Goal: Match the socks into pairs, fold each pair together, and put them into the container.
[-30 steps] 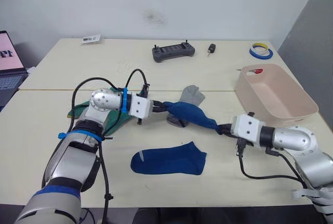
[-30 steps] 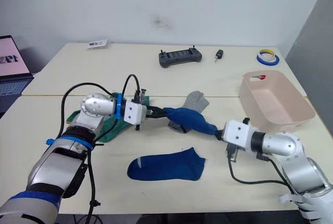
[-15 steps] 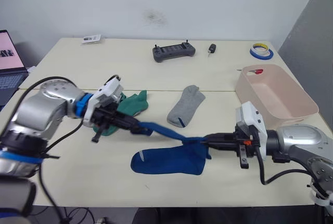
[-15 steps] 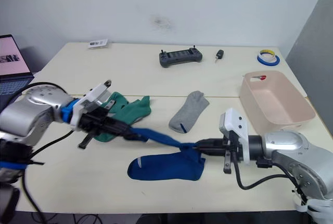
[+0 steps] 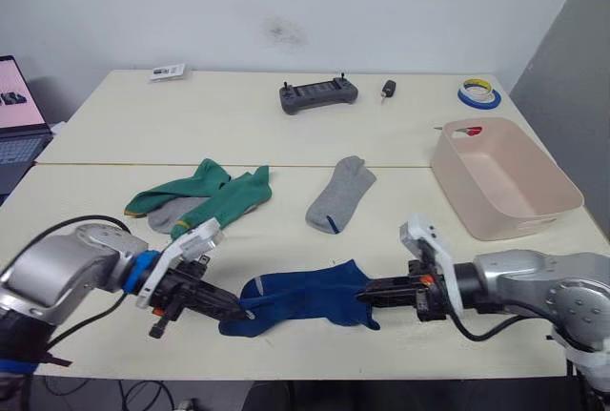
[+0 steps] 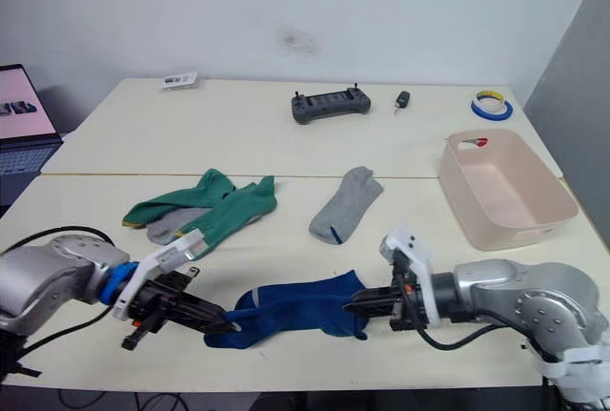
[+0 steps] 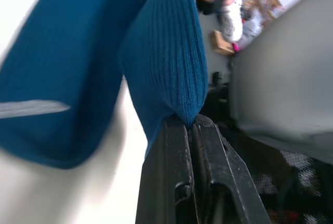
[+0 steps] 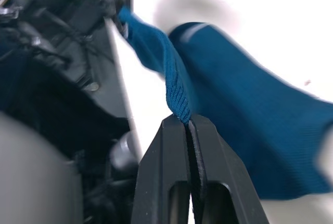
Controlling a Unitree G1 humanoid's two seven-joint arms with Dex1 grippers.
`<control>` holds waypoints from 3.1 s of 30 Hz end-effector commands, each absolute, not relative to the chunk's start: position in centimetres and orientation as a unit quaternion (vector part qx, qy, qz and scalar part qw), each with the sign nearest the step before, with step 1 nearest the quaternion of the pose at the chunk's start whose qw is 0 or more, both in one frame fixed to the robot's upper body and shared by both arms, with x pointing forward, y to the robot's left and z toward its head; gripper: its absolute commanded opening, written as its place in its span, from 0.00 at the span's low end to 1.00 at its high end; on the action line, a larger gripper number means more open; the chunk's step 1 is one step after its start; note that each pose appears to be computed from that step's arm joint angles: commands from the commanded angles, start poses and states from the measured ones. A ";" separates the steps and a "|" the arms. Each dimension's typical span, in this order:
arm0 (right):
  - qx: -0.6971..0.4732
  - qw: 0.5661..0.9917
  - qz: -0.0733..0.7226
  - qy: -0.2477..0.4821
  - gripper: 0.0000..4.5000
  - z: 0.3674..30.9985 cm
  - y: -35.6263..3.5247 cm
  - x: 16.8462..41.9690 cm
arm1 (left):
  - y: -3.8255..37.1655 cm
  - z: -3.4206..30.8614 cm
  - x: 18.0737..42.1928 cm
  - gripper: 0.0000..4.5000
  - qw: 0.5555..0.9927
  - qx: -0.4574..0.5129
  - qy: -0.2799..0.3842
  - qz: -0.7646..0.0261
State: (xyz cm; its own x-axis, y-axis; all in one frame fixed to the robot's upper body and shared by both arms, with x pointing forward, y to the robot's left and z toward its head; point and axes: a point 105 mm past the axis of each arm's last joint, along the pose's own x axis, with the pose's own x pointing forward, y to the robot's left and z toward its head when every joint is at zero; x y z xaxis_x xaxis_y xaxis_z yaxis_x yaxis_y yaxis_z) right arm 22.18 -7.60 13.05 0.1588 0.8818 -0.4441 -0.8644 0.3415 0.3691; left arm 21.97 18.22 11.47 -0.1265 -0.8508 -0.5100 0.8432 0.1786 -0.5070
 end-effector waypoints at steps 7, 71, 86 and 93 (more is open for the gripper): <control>-0.032 0.788 0.527 0.316 0.00 11.2 -8.1 25.1 | 18.7 9.0 24.8 0.00 0.692 0.026 0.398 -0.602; -0.075 0.868 0.457 0.181 0.08 12.0 -10.0 21.5 | 17.4 8.8 27.4 0.00 0.688 0.070 0.384 -0.611; -0.073 0.874 0.439 0.196 0.43 10.2 -9.7 21.9 | 17.2 8.7 27.4 0.00 0.687 0.070 0.383 -0.613; -0.080 0.870 0.445 0.197 0.01 10.0 -9.5 21.8 | 17.1 8.8 27.4 0.00 0.687 0.067 0.382 -0.615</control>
